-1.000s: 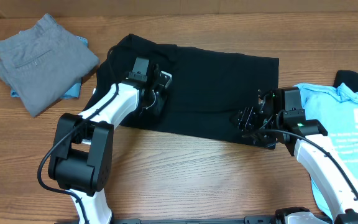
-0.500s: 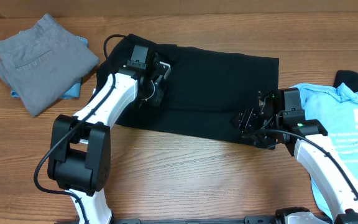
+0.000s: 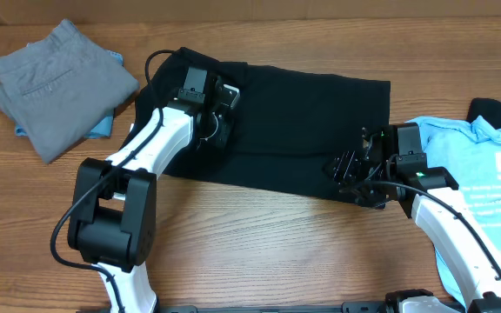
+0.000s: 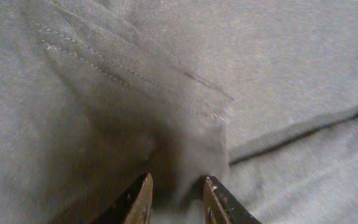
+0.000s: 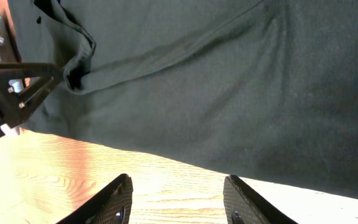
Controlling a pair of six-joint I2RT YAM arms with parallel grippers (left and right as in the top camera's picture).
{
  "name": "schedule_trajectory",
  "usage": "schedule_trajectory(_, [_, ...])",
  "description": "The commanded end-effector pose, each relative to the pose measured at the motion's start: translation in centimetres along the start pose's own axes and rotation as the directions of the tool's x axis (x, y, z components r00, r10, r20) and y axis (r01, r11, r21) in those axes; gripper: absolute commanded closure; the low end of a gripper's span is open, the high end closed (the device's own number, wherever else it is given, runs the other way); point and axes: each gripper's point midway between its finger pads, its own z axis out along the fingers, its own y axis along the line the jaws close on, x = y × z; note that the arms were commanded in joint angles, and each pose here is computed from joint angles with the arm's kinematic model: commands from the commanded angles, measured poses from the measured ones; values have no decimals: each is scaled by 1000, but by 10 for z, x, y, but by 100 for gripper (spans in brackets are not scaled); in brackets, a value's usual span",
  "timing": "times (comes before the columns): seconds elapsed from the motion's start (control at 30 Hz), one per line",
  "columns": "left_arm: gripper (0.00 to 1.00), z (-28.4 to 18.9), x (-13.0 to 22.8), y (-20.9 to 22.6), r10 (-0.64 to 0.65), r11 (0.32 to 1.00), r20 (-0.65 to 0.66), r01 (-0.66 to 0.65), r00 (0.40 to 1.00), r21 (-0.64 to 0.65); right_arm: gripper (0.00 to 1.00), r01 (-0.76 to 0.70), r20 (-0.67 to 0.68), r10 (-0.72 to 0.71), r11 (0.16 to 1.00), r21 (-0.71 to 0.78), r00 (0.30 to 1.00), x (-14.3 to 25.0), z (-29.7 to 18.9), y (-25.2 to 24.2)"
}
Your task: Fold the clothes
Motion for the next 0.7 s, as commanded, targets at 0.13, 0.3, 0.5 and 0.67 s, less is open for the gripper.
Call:
schedule_trajectory(0.13, [84, 37, 21, 11, -44, 999, -74, 44, 996, -6, 49, 18, 31, -18, 1000, -1, 999, -6, -6, 4])
schedule_trajectory(0.3, [95, 19, -1, 15, -56, 998, -20, 55, 998, -10, 49, 12, 28, -12, 1000, 14, 1000, -5, -6, 0])
schedule_trajectory(0.5, [96, -4, -40, 17, -41, 999, 55, 42, 998, -20, 48, 12, 32, -12, 1000, 20, 999, -6, -6, -1])
schedule_trajectory(0.67, [72, -14, -51, 4, -50, 998, 66, 47, 997, 52, 48, 12, 32, -12, 1000, 20, 999, -6, -6, -1])
